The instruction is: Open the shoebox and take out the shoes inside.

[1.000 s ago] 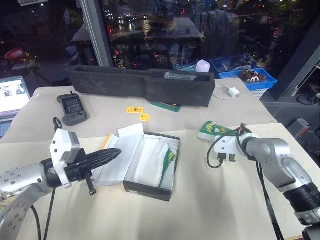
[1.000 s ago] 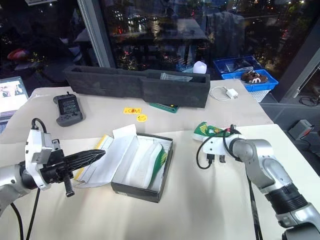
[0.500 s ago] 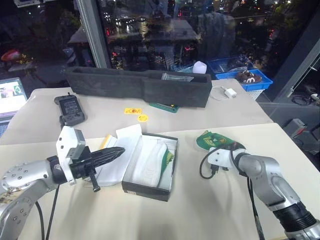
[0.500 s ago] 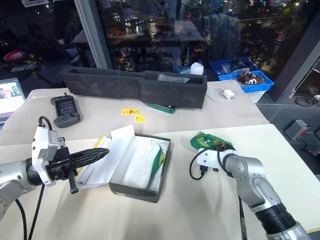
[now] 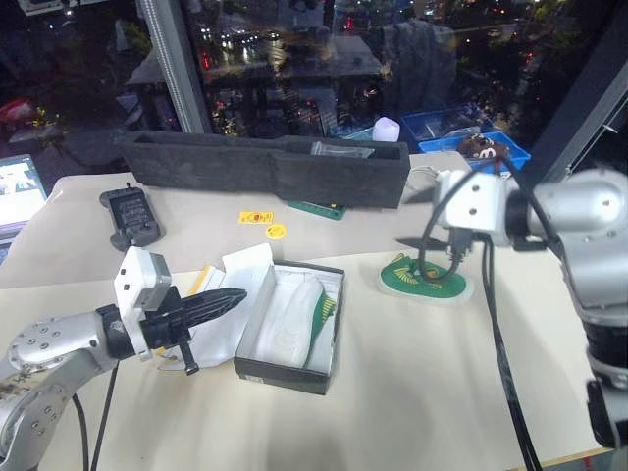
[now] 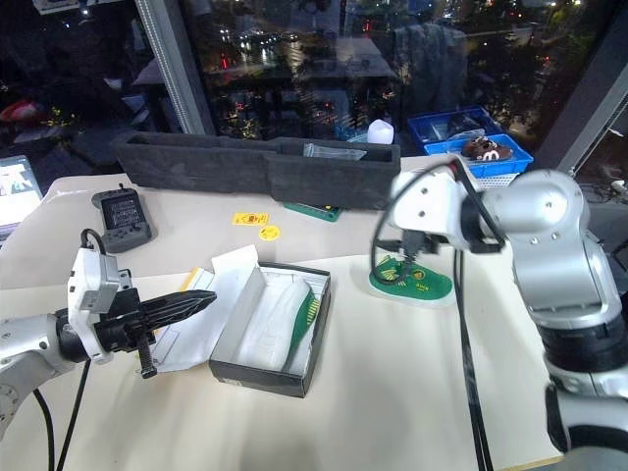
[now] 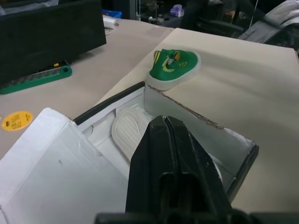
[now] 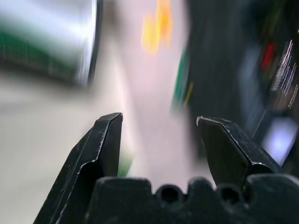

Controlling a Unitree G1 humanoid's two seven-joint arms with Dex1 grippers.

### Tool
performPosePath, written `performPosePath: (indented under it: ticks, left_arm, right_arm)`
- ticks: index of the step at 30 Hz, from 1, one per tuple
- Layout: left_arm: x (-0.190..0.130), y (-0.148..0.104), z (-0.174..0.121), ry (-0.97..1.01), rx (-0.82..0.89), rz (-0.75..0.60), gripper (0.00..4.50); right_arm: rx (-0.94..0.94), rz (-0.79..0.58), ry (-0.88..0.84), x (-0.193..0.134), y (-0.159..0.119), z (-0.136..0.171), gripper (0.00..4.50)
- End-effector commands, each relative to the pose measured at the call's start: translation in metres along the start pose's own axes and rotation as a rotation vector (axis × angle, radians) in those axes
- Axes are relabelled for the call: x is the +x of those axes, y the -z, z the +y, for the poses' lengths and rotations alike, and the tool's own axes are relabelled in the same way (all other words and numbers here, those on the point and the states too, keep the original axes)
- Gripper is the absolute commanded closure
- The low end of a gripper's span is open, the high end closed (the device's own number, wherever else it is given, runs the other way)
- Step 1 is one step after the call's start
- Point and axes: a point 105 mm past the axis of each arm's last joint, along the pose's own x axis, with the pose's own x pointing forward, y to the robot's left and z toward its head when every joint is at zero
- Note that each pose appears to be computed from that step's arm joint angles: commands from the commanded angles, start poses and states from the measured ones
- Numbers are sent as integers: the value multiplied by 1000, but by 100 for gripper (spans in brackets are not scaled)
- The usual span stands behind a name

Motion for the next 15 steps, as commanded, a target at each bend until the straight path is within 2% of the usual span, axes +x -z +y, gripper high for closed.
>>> performPosePath:
  ticks: [1, 5, 9, 15]
  left_arm:
    - [-5, -5, 4, -18, -1, -9, 450]
    - [-14, -2, 9, -40, -20, 11, 450]
    - [-18, -2, 11, -58, -22, 16, 450]
    - [-19, -1, 9, -67, -24, 17, 450]
  right_arm:
    - [-117, -103, -171, 33, -13, 31, 137]
    - [-302, -100, -273, 56, -3, 54, 137]
    - [-430, -93, -335, 65, 7, 63, 137]
    - [-602, -151, -425, 75, 4, 83, 137]
